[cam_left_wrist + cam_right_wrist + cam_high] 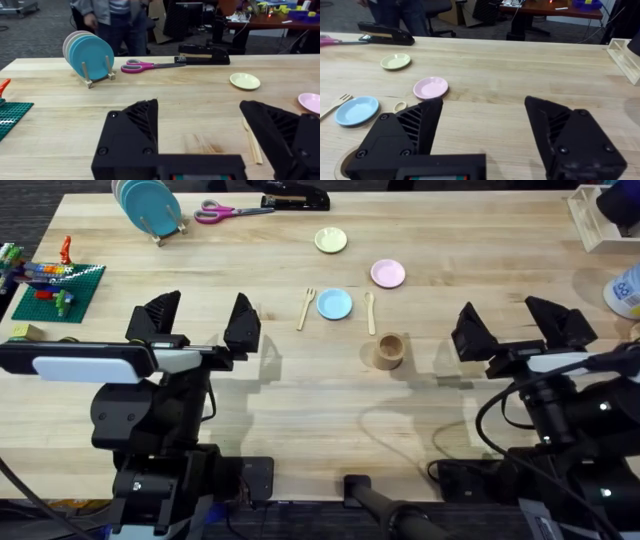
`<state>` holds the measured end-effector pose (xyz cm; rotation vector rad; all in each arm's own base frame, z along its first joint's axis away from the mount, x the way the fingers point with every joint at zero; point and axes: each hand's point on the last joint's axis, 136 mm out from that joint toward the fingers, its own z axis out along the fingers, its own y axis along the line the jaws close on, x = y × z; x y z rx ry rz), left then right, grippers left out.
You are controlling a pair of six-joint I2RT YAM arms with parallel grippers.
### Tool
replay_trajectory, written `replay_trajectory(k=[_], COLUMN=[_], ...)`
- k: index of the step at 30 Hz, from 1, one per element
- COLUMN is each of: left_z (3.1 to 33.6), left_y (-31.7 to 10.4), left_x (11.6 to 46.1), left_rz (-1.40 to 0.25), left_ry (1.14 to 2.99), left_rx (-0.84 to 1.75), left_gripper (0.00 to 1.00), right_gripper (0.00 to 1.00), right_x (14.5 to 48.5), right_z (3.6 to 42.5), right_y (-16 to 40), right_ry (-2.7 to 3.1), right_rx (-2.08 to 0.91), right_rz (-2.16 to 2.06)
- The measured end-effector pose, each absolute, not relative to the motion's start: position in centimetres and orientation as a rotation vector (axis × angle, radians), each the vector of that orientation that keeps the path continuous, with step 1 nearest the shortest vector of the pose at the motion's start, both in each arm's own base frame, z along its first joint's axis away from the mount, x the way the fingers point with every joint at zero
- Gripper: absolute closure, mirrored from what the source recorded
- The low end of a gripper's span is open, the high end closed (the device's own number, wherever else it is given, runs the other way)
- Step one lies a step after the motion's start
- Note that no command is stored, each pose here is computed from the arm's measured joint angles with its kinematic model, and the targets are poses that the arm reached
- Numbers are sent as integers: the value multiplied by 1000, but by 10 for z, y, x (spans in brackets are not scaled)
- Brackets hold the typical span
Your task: Pick up a utensil and set it on the pink plate, then put the other utensil in the container.
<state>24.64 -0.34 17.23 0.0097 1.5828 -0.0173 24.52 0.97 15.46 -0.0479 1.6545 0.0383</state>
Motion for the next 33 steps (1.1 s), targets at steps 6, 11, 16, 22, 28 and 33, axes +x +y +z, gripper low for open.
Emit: replay_trajectory(k=[6, 11, 16, 22, 28, 33], left_z=[172, 172, 172, 174, 200, 231], left_y=[-3, -3, -4, -6, -7, -7], left_x=[246, 246, 246, 246, 239, 226], left_rz=[-17, -17, -17, -27, -32, -32], left_ry=[1583, 1582, 1582, 1579, 1573, 1566], left_rx=[10, 10, 10, 20, 26, 26], left_gripper=[6, 6, 6, 8, 7, 7], right_gripper=[3, 3, 3, 3, 3, 3], right_x=[245, 245, 246, 245, 239, 231], right_z=[155, 154, 164, 164, 187, 218], right_y=[10, 10, 10, 11, 11, 11], right_ry=[1655, 1655, 1618, 1621, 1611, 1568], right_rx=[-48, -48, -51, -52, -52, -54], right_rz=[39, 39, 41, 42, 42, 42])
